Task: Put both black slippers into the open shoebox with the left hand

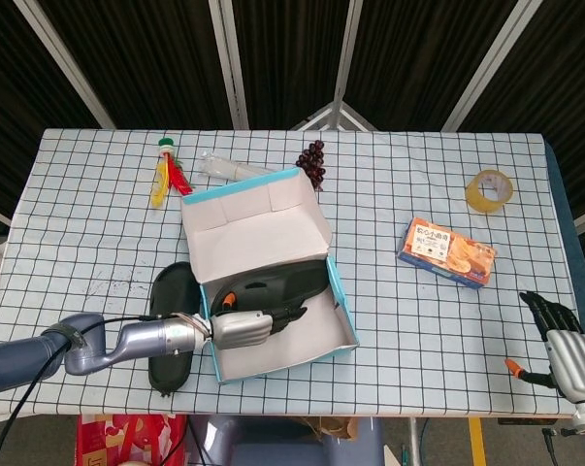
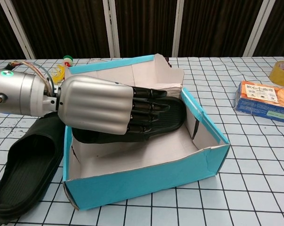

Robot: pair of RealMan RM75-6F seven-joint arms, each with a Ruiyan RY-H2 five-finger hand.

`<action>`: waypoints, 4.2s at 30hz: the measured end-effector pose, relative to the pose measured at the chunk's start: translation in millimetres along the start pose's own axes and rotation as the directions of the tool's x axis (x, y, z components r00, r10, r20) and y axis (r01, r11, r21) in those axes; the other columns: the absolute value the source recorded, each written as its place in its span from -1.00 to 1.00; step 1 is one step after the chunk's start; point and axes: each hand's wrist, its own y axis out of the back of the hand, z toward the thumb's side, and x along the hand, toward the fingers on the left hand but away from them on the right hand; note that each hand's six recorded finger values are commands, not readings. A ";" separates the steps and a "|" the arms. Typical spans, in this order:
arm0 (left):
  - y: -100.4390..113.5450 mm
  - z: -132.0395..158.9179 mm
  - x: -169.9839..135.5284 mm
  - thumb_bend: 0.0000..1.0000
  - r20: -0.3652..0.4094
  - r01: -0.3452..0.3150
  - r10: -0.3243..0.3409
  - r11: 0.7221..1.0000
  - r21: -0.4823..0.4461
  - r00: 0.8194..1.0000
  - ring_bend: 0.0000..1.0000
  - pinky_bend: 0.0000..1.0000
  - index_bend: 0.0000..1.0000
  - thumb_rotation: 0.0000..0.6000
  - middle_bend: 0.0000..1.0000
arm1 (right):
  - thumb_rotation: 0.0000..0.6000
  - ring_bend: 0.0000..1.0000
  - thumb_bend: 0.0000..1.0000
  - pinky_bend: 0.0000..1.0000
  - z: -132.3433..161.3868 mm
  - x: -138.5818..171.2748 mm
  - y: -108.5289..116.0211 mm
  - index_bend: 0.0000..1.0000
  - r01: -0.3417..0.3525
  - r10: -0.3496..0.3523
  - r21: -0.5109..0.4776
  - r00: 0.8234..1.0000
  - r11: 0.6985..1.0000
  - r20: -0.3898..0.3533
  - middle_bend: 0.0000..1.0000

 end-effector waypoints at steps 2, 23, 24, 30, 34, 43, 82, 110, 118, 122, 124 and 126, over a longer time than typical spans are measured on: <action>-2.0 0.9 3.1 -0.72 0.001 0.003 -0.003 1.000 0.005 1.000 -0.98 -0.86 -0.64 1.00 -0.75 | 1.00 -0.81 -0.56 -0.86 0.2 0.2 -0.2 -0.97 -0.001 0.001 0.001 1.000 1.000 -0.001 -0.85; 14.7 16.0 -0.5 -0.74 0.045 0.043 -0.044 0.999 0.004 0.998 -1.00 -0.87 -0.64 1.00 -0.75 | 1.00 -0.81 -0.56 -0.86 2.0 -0.7 -1.8 -0.97 -0.009 0.009 0.007 1.000 1.000 -0.005 -0.85; 16.6 18.2 -1.3 -0.74 0.052 0.044 -0.044 0.999 0.006 0.998 -1.00 -0.87 -0.64 1.00 -0.75 | 1.00 -0.81 -0.56 -0.86 1.9 -0.8 -1.9 -0.97 -0.009 0.009 0.007 1.000 1.000 -0.005 -0.85; 20.4 24.4 1.5 -0.74 0.079 0.056 -0.057 0.998 0.006 0.995 -1.00 -0.87 -0.64 1.00 -0.74 | 1.00 -0.81 -0.56 -0.86 1.5 -1.0 -2.2 -0.97 -0.012 0.012 0.006 1.000 1.000 -0.003 -0.85; 23.7 23.2 2.9 -0.74 0.077 0.055 -0.055 0.998 0.003 0.995 -1.00 -0.87 -0.64 1.00 -0.72 | 1.00 -0.81 -0.56 -0.86 1.3 -0.9 -1.4 -0.97 -0.009 0.009 0.005 1.000 1.000 -0.003 -0.85; 30.9 6.7 -8.9 -0.74 0.024 0.054 -0.054 0.998 -0.026 0.998 -1.00 -0.87 -0.63 1.00 -0.70 | 1.00 -0.81 -0.56 -0.86 2.0 -1.6 -2.9 -0.97 -0.016 0.016 0.007 1.000 1.000 -0.004 -0.85; 3.6 17.5 -131.2 -0.72 -0.412 -0.005 -0.447 0.673 -0.739 0.794 -0.30 -0.23 -0.37 1.00 -0.09 | 1.00 -0.81 -0.56 -0.86 0.8 -2.1 -4.7 -0.97 -0.026 0.025 0.013 1.000 1.000 0.012 -0.85; -39.9 34.7 -107.7 -0.65 -0.399 -0.020 -0.579 0.551 -0.834 0.711 -0.22 -0.20 -0.31 1.00 0.02 | 1.00 -0.81 -0.56 -0.86 -0.2 -3.3 -5.5 -0.97 -0.032 0.032 0.013 0.999 0.999 0.013 -0.85; -51.7 37.3 -105.8 -0.66 -0.393 -0.014 -0.605 0.534 -0.845 0.692 -0.22 -0.20 -0.36 1.00 -0.01 | 1.00 -0.81 -0.56 -0.86 -0.5 -3.3 -5.8 -0.97 -0.033 0.033 0.013 0.999 0.999 0.015 -0.85; -56.5 36.2 -102.0 -0.66 -0.397 -0.013 -0.605 0.538 -0.843 0.690 -0.23 -0.20 -0.44 1.00 -0.10 | 1.00 -0.81 -0.56 -0.86 -0.8 -3.9 -6.3 -0.97 -0.036 0.036 0.014 0.999 0.999 0.017 -0.85; -58.3 34.2 -100.4 -0.66 -0.406 -0.016 -0.600 0.547 -0.837 0.689 -0.25 -0.20 -0.49 1.00 -0.15 | 1.00 -0.81 -0.56 -0.86 -1.0 -4.3 -6.6 -0.97 -0.037 0.037 0.015 0.999 0.999 0.018 -0.85; -59.5 31.0 -98.3 -0.66 -0.422 -0.022 -0.588 0.565 -0.824 0.690 -0.27 -0.21 -0.53 1.00 -0.19 | 1.00 -0.81 -0.56 -0.86 -0.9 -4.7 -6.9 -0.97 -0.039 0.039 0.015 0.999 0.999 0.018 -0.85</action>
